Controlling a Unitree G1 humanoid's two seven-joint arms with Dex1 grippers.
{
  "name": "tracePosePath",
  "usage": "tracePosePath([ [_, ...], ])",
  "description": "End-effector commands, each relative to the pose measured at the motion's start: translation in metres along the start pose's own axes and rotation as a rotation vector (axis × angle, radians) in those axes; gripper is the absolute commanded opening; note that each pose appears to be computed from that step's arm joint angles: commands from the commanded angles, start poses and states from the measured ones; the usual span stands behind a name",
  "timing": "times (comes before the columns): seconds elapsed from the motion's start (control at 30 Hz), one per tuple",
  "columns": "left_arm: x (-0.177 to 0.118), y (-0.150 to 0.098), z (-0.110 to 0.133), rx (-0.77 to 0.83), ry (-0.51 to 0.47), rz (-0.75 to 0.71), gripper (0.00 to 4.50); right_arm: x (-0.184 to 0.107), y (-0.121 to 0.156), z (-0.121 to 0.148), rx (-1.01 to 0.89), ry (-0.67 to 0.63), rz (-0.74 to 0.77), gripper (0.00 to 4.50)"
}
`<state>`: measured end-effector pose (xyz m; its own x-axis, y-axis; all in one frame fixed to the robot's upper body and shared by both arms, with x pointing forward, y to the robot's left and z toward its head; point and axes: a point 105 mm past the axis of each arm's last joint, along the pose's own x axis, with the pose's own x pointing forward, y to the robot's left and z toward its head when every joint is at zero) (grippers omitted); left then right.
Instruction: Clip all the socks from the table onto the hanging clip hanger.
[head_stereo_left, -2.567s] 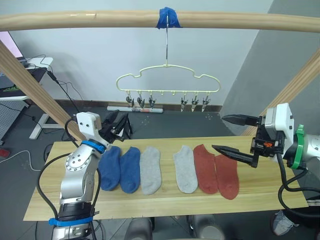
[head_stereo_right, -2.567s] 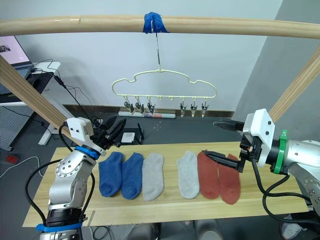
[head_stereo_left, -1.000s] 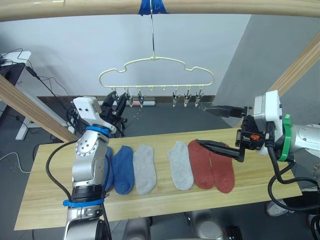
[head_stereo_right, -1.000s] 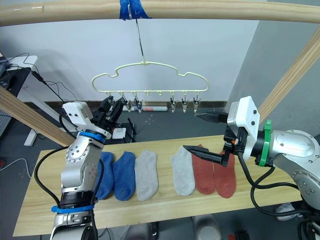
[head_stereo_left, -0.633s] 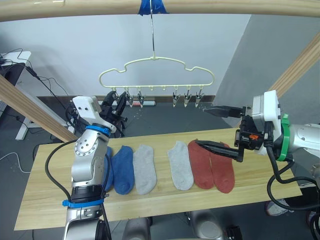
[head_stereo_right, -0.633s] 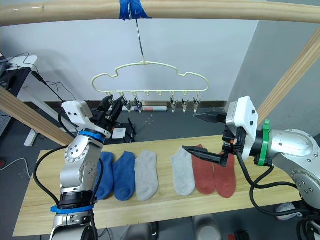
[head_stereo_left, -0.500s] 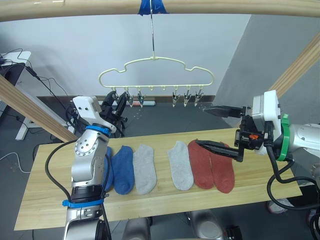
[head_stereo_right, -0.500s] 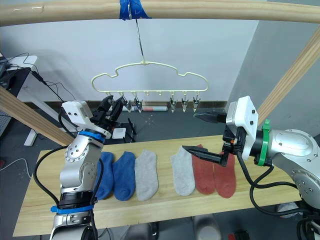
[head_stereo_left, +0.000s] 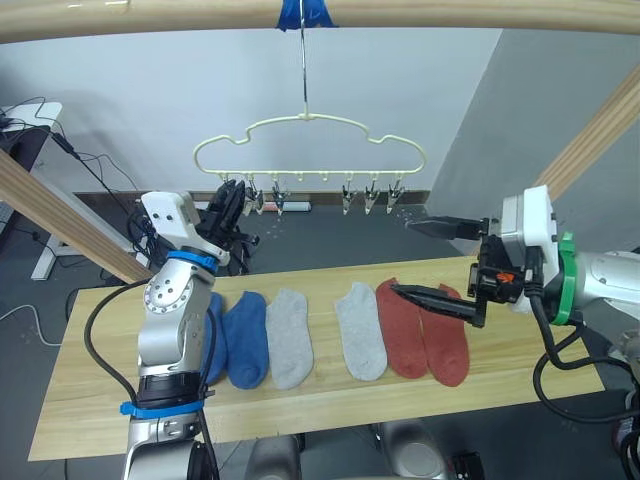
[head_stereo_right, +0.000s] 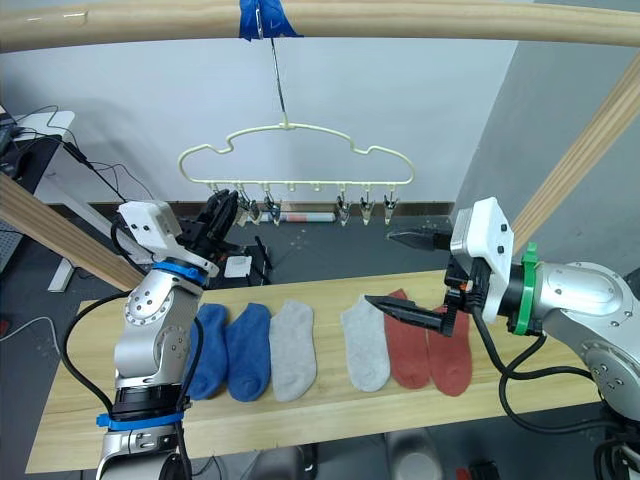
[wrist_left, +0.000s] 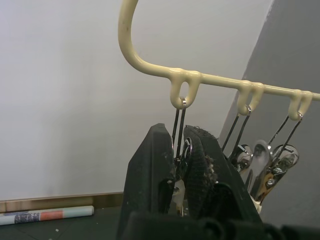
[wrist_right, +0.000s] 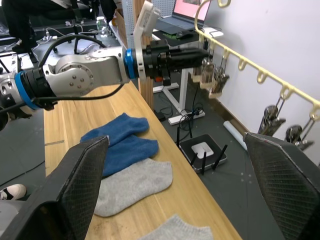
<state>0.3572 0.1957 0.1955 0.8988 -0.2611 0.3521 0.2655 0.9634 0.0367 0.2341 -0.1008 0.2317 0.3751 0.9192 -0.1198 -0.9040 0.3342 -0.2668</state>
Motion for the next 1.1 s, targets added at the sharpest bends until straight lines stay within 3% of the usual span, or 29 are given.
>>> tracePosePath([
  [0.03, -0.001, -0.005, 0.017, 0.039, -0.047, -0.041, 0.22, -0.002, -0.005, -0.023, 0.014, 0.072, -0.112, 4.5],
  [0.2, -0.005, -0.011, 0.02, 0.062, -0.026, -0.094, 0.22, -0.01, -0.016, -0.084, 0.059, 0.193, -0.415, 4.5],
  [0.3, -0.006, -0.015, 0.02, 0.058, -0.012, -0.123, 0.22, -0.018, -0.024, -0.105, 0.059, 0.248, -0.556, 4.5],
  [0.43, -0.009, -0.022, 0.017, 0.06, 0.016, -0.189, 0.22, -0.04, -0.026, -0.165, 0.129, 0.375, -0.817, 4.5],
  [0.6, -0.012, -0.027, 0.018, 0.039, 0.023, -0.225, 0.22, -0.043, -0.023, -0.202, 0.197, 0.417, -0.923, 4.5],
  [1.1, -0.012, -0.023, 0.021, 0.034, 0.021, -0.229, 0.22, -0.038, -0.03, -0.251, 0.365, 0.472, -1.02, 4.5],
])
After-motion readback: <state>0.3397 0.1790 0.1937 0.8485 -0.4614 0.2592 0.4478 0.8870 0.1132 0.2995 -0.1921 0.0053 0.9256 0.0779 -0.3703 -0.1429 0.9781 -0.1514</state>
